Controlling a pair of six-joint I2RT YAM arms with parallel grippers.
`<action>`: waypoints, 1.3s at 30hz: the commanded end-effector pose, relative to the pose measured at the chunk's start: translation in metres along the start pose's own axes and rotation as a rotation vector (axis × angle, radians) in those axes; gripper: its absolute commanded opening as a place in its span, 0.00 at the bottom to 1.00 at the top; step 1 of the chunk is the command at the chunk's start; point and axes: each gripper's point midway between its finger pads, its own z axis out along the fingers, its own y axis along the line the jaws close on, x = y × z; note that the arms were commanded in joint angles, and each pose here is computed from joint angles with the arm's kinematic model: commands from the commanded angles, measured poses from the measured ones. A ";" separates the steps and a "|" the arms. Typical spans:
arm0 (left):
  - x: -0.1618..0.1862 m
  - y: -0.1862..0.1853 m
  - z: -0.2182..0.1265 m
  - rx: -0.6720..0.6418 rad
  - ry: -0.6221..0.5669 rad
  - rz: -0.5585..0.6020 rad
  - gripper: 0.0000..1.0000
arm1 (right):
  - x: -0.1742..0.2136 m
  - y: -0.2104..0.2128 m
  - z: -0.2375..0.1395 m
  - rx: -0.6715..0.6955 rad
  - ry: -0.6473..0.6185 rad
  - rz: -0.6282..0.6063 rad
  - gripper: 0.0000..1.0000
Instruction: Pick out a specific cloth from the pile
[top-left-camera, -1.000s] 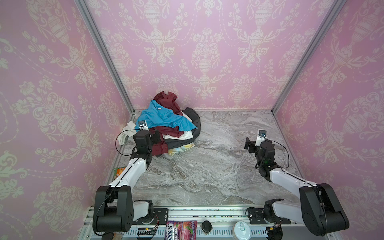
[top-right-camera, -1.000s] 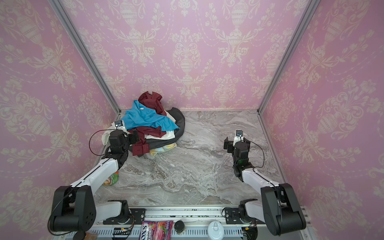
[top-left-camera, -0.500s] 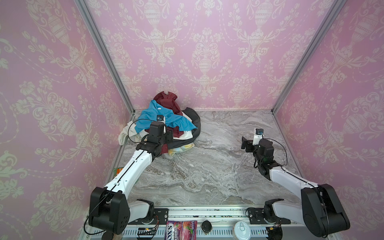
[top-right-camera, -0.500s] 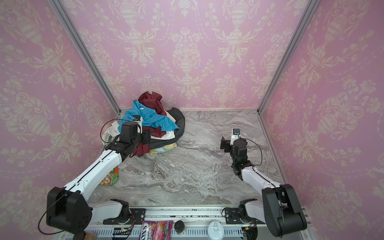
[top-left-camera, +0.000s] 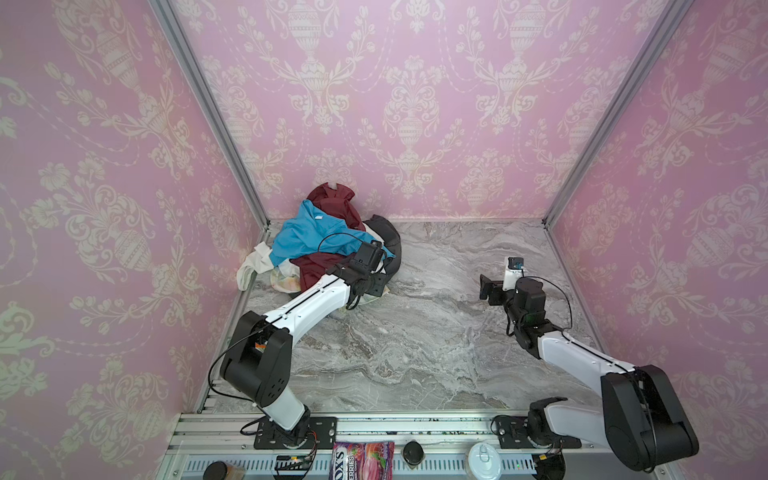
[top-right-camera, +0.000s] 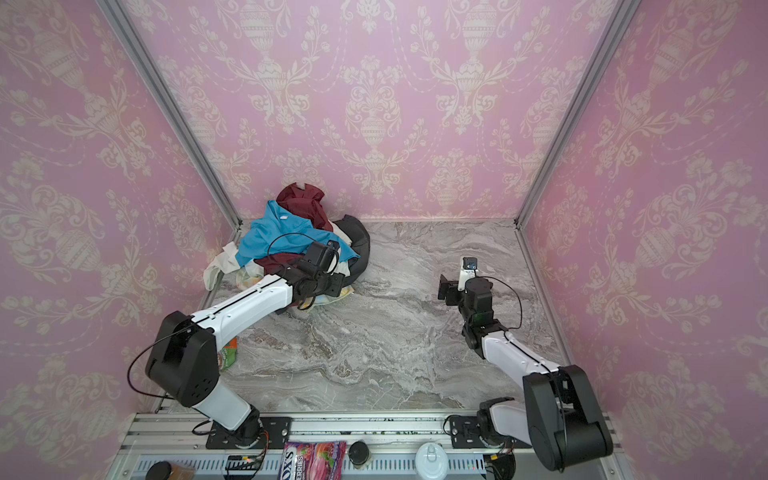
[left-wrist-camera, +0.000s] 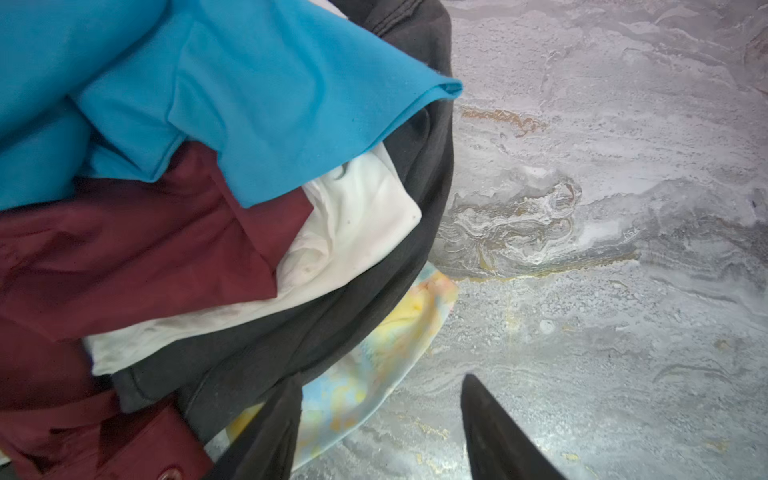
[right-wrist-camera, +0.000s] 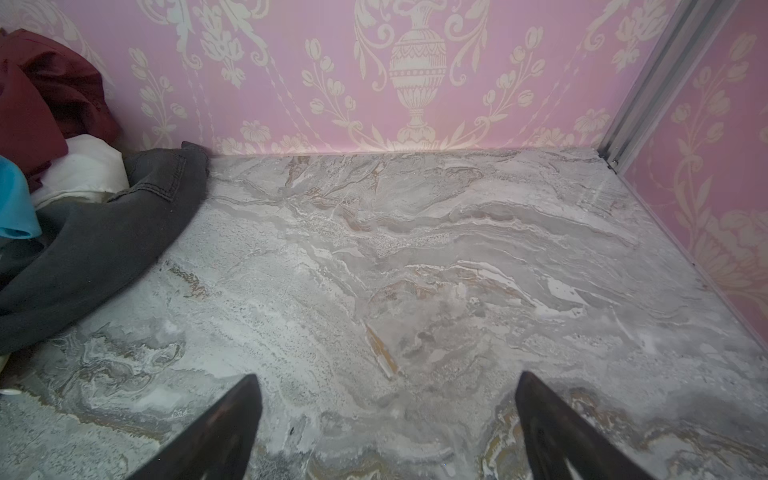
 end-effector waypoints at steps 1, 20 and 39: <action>0.000 -0.002 0.006 -0.040 0.045 0.055 0.63 | -0.008 0.005 0.004 -0.011 -0.007 0.011 0.96; -0.033 -0.012 0.054 -0.098 0.125 0.024 0.59 | -0.009 0.004 0.013 -0.001 0.005 0.017 0.95; -0.023 0.013 0.086 -0.165 0.176 -0.048 0.42 | -0.011 0.008 0.016 -0.020 -0.002 0.027 0.95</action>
